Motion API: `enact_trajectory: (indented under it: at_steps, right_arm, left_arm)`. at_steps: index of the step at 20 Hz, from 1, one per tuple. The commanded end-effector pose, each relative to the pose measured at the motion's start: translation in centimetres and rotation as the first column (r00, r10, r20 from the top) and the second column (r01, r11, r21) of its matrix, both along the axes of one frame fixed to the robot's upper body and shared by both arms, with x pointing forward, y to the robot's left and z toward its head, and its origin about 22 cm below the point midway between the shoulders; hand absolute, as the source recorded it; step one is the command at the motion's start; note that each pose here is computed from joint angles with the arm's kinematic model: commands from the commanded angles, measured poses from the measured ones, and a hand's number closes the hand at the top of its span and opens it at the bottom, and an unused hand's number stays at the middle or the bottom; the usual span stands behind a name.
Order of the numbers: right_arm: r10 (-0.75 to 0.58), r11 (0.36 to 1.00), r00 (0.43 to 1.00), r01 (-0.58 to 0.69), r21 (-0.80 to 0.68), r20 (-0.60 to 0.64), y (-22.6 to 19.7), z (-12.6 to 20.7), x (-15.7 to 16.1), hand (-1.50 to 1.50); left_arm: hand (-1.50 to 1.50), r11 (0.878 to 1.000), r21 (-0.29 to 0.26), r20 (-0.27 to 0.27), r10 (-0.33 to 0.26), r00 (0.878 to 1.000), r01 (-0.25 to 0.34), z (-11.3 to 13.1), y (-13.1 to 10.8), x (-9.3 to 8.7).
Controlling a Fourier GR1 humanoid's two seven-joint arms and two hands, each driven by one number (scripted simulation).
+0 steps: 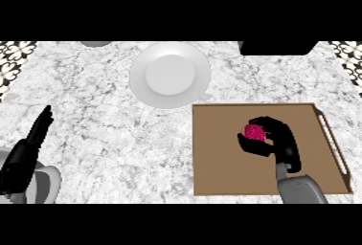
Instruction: Pick the cupcake from the tray and place it in the plate
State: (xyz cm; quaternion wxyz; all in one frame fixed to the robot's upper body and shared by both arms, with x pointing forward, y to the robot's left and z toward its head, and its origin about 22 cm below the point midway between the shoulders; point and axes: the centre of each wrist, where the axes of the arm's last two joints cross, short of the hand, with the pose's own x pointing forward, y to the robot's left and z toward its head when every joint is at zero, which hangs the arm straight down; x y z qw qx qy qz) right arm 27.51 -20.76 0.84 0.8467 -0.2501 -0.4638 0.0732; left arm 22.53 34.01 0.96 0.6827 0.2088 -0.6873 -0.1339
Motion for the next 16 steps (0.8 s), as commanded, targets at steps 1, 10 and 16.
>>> enact_trajectory:
  at_steps: [1, 10, 16]
  right_arm:
    - [-0.001, 1.0, 1.0, 0.001, -0.025, -0.004, 0.0, -0.4, 0.2, 1.5]
    - [0.404, 0.706, 0.894, -0.439, -0.556, -0.193, -12.2, 6.2, 7.8, 1.5]
    - [0.397, 0.647, 0.917, -0.299, -0.701, -0.025, -13.3, 7.9, 11.7, 1.5]
  left_arm:
    - [0.0, 1.0, -0.011, -0.015, 0.014, 1.0, -0.014, -1.8, -1.1, -1.2]
    - [0.0, 0.997, -0.001, 0.02, -0.074, 0.997, 0.074, 0.3, -2.0, 1.1]
    - [0.0, 0.998, 0.01, -0.004, -0.069, 0.998, 0.069, -1.0, -2.4, 0.6]
